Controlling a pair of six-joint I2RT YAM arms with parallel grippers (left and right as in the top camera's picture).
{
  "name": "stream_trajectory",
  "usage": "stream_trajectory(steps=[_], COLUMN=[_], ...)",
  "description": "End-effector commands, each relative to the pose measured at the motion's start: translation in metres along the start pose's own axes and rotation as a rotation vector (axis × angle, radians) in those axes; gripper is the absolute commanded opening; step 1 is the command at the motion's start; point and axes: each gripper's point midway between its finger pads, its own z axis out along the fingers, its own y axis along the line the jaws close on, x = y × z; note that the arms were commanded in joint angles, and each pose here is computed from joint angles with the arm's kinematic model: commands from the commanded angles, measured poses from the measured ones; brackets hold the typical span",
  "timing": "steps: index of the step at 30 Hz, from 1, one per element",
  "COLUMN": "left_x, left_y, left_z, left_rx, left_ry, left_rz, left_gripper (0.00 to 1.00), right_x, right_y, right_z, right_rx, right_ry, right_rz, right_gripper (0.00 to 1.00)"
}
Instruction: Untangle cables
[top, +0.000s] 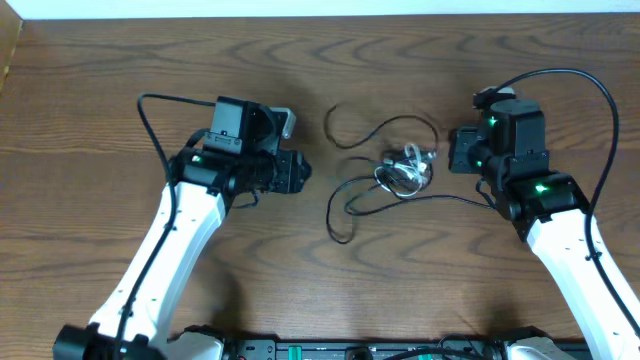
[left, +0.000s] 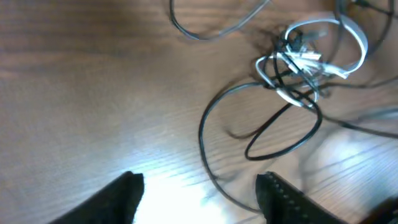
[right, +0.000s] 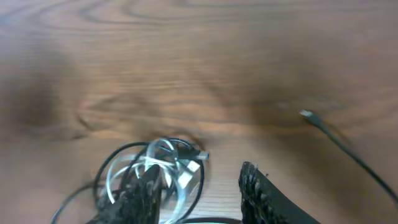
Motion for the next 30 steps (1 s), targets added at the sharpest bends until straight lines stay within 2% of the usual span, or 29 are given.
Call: stream_trajectory(steps=[1,3,5,11,14,17,21,30], left_x=[0.000,0.001,0.001,0.001,0.001,0.001,0.002,0.001], left_y=[0.001,0.002,0.003,0.002,0.002,0.002,0.002,0.002], left_z=[0.006,0.009,0.009,0.009,0.009,0.009,0.009,0.009], left_rx=[0.008,0.007,0.007,0.010,0.010,0.010,0.010,0.010], left_ry=[0.021,0.029,0.031,0.031,0.031,0.031,0.031,0.031], left_rz=[-0.001,-0.004,-0.005,-0.005,-0.005,-0.005,-0.005,-0.005], left_gripper=[0.70,0.74,0.75,0.76,0.76,0.76,0.76,0.76], right_x=[0.003,0.011,0.023,0.051,0.048,0.034,0.021,0.038], right_y=[0.025,0.023,0.020,0.013,0.013,0.010,0.006,-0.002], right_z=[-0.005,-0.004,-0.003,0.011,0.025,0.041,0.061,0.107], right_rx=[-0.151,-0.144,-0.132,-0.106,-0.112,-0.092,-0.061,-0.034], right_ry=[0.027,0.059,0.112,0.232,0.219,0.158,0.098,0.134], right_rz=[-0.044,-0.039,-0.035,-0.036,-0.081,-0.118,-0.124,-0.122], right_gripper=[0.43,0.45,0.51,0.53,0.54,0.59,0.59,0.52])
